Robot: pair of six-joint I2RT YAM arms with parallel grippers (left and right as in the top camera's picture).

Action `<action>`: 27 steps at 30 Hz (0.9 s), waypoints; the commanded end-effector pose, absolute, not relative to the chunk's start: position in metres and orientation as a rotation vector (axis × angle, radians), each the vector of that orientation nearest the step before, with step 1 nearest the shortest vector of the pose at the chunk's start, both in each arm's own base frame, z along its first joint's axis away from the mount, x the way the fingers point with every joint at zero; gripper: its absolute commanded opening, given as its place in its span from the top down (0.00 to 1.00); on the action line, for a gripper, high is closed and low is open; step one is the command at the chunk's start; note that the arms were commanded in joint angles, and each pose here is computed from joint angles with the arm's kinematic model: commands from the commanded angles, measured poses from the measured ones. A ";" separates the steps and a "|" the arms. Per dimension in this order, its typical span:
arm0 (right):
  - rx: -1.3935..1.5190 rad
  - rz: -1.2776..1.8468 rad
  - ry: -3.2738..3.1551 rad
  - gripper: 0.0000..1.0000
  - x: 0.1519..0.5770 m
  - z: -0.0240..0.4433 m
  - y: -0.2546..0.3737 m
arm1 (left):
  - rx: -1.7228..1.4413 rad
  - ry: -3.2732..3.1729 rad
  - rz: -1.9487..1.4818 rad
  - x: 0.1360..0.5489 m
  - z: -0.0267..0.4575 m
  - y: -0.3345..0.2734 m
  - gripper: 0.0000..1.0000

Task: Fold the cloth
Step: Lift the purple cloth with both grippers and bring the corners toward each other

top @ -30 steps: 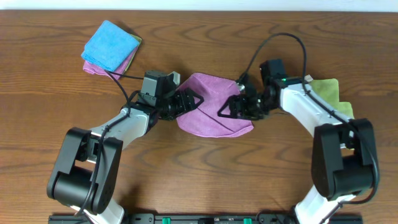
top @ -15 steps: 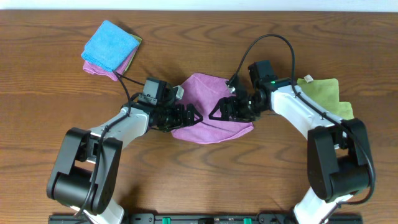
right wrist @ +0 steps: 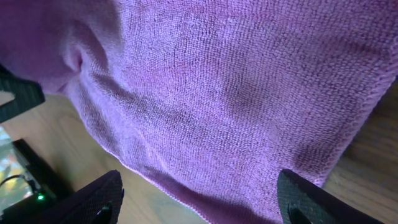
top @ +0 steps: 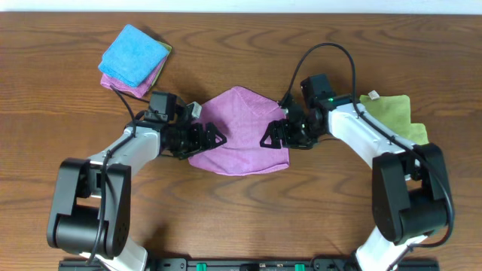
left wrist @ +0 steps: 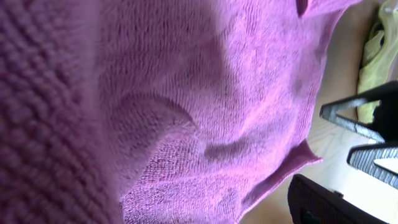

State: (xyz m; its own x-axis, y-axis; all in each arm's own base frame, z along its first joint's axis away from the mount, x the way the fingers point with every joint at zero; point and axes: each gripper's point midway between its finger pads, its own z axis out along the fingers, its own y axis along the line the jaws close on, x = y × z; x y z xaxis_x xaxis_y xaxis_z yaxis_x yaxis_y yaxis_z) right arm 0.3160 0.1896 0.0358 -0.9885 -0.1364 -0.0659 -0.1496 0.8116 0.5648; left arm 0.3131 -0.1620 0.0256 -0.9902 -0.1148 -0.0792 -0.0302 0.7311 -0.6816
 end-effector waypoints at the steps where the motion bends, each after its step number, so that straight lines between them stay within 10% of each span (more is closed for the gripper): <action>1: -0.296 0.898 2.939 0.21 0.316 0.042 0.192 | -0.050 2.792 -1.105 0.317 0.038 -0.163 0.10; 27: -0.453 0.860 2.938 0.23 0.299 0.040 0.226 | 0.150 3.032 -0.658 0.290 0.035 -0.117 0.04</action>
State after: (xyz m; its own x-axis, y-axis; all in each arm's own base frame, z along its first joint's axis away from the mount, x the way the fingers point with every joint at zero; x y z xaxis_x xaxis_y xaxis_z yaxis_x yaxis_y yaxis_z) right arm 0.2988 0.2230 0.0316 -0.9602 -0.2596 -0.1031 -0.2746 0.8097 0.5187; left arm 0.2944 -0.1271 0.0435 -0.9966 0.0665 -0.0482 0.0813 0.8817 -0.4648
